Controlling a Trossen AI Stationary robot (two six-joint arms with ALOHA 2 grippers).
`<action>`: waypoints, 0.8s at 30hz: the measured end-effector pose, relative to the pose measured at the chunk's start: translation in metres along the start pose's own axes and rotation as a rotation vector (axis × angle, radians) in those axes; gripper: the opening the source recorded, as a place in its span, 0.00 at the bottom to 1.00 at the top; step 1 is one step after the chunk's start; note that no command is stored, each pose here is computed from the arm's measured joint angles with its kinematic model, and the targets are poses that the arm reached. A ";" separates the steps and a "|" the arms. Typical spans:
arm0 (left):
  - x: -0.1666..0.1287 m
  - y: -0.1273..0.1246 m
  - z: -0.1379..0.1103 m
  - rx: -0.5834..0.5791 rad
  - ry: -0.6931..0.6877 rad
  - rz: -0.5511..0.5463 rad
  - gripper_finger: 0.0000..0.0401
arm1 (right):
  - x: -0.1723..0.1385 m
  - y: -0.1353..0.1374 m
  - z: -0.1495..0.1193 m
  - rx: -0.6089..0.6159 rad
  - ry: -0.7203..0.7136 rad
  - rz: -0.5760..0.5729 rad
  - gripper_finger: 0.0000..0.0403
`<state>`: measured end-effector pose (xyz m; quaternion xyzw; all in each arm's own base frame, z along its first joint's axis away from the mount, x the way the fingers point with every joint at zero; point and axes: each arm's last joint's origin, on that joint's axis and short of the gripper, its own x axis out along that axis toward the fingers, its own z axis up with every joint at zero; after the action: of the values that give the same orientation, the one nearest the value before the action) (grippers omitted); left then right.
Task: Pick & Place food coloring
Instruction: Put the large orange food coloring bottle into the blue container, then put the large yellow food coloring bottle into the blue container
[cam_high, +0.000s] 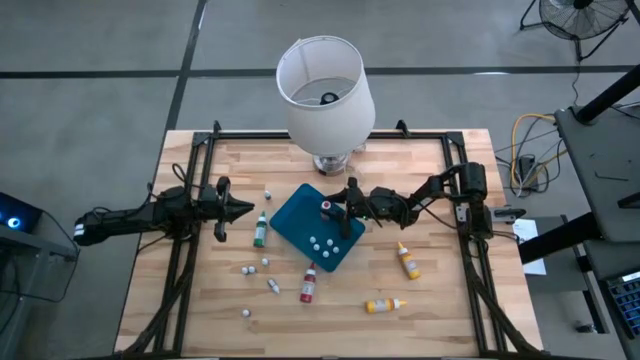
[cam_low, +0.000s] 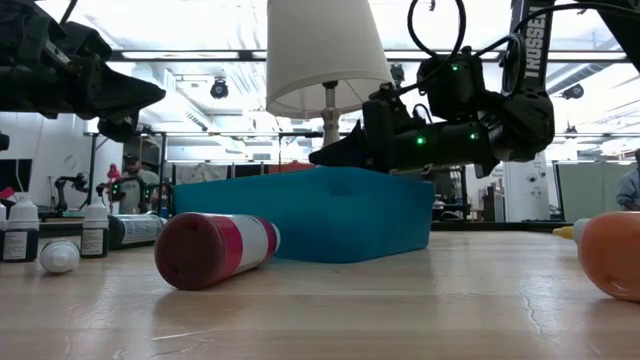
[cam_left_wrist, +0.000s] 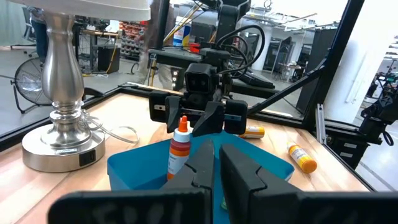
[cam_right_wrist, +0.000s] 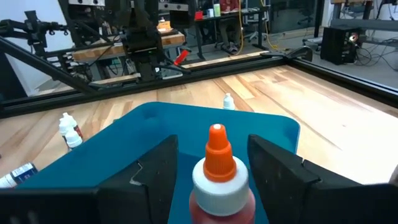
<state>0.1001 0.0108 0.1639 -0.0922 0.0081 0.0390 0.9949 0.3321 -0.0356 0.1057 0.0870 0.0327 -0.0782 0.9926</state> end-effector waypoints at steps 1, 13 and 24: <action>0.000 0.000 0.000 0.000 0.000 0.000 0.00 | 0.000 0.000 0.000 0.000 0.000 0.000 0.46; 0.000 0.000 0.000 0.000 0.000 0.000 0.00 | -0.020 0.000 0.009 -0.078 -0.006 -0.009 0.46; 0.000 0.000 0.000 0.000 0.000 0.000 0.00 | -0.060 0.009 0.031 -0.075 -0.032 -0.002 0.46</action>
<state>0.1001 0.0108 0.1639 -0.0922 0.0081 0.0390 0.9949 0.2756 -0.0229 0.1421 0.0483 0.0198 -0.0793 0.9955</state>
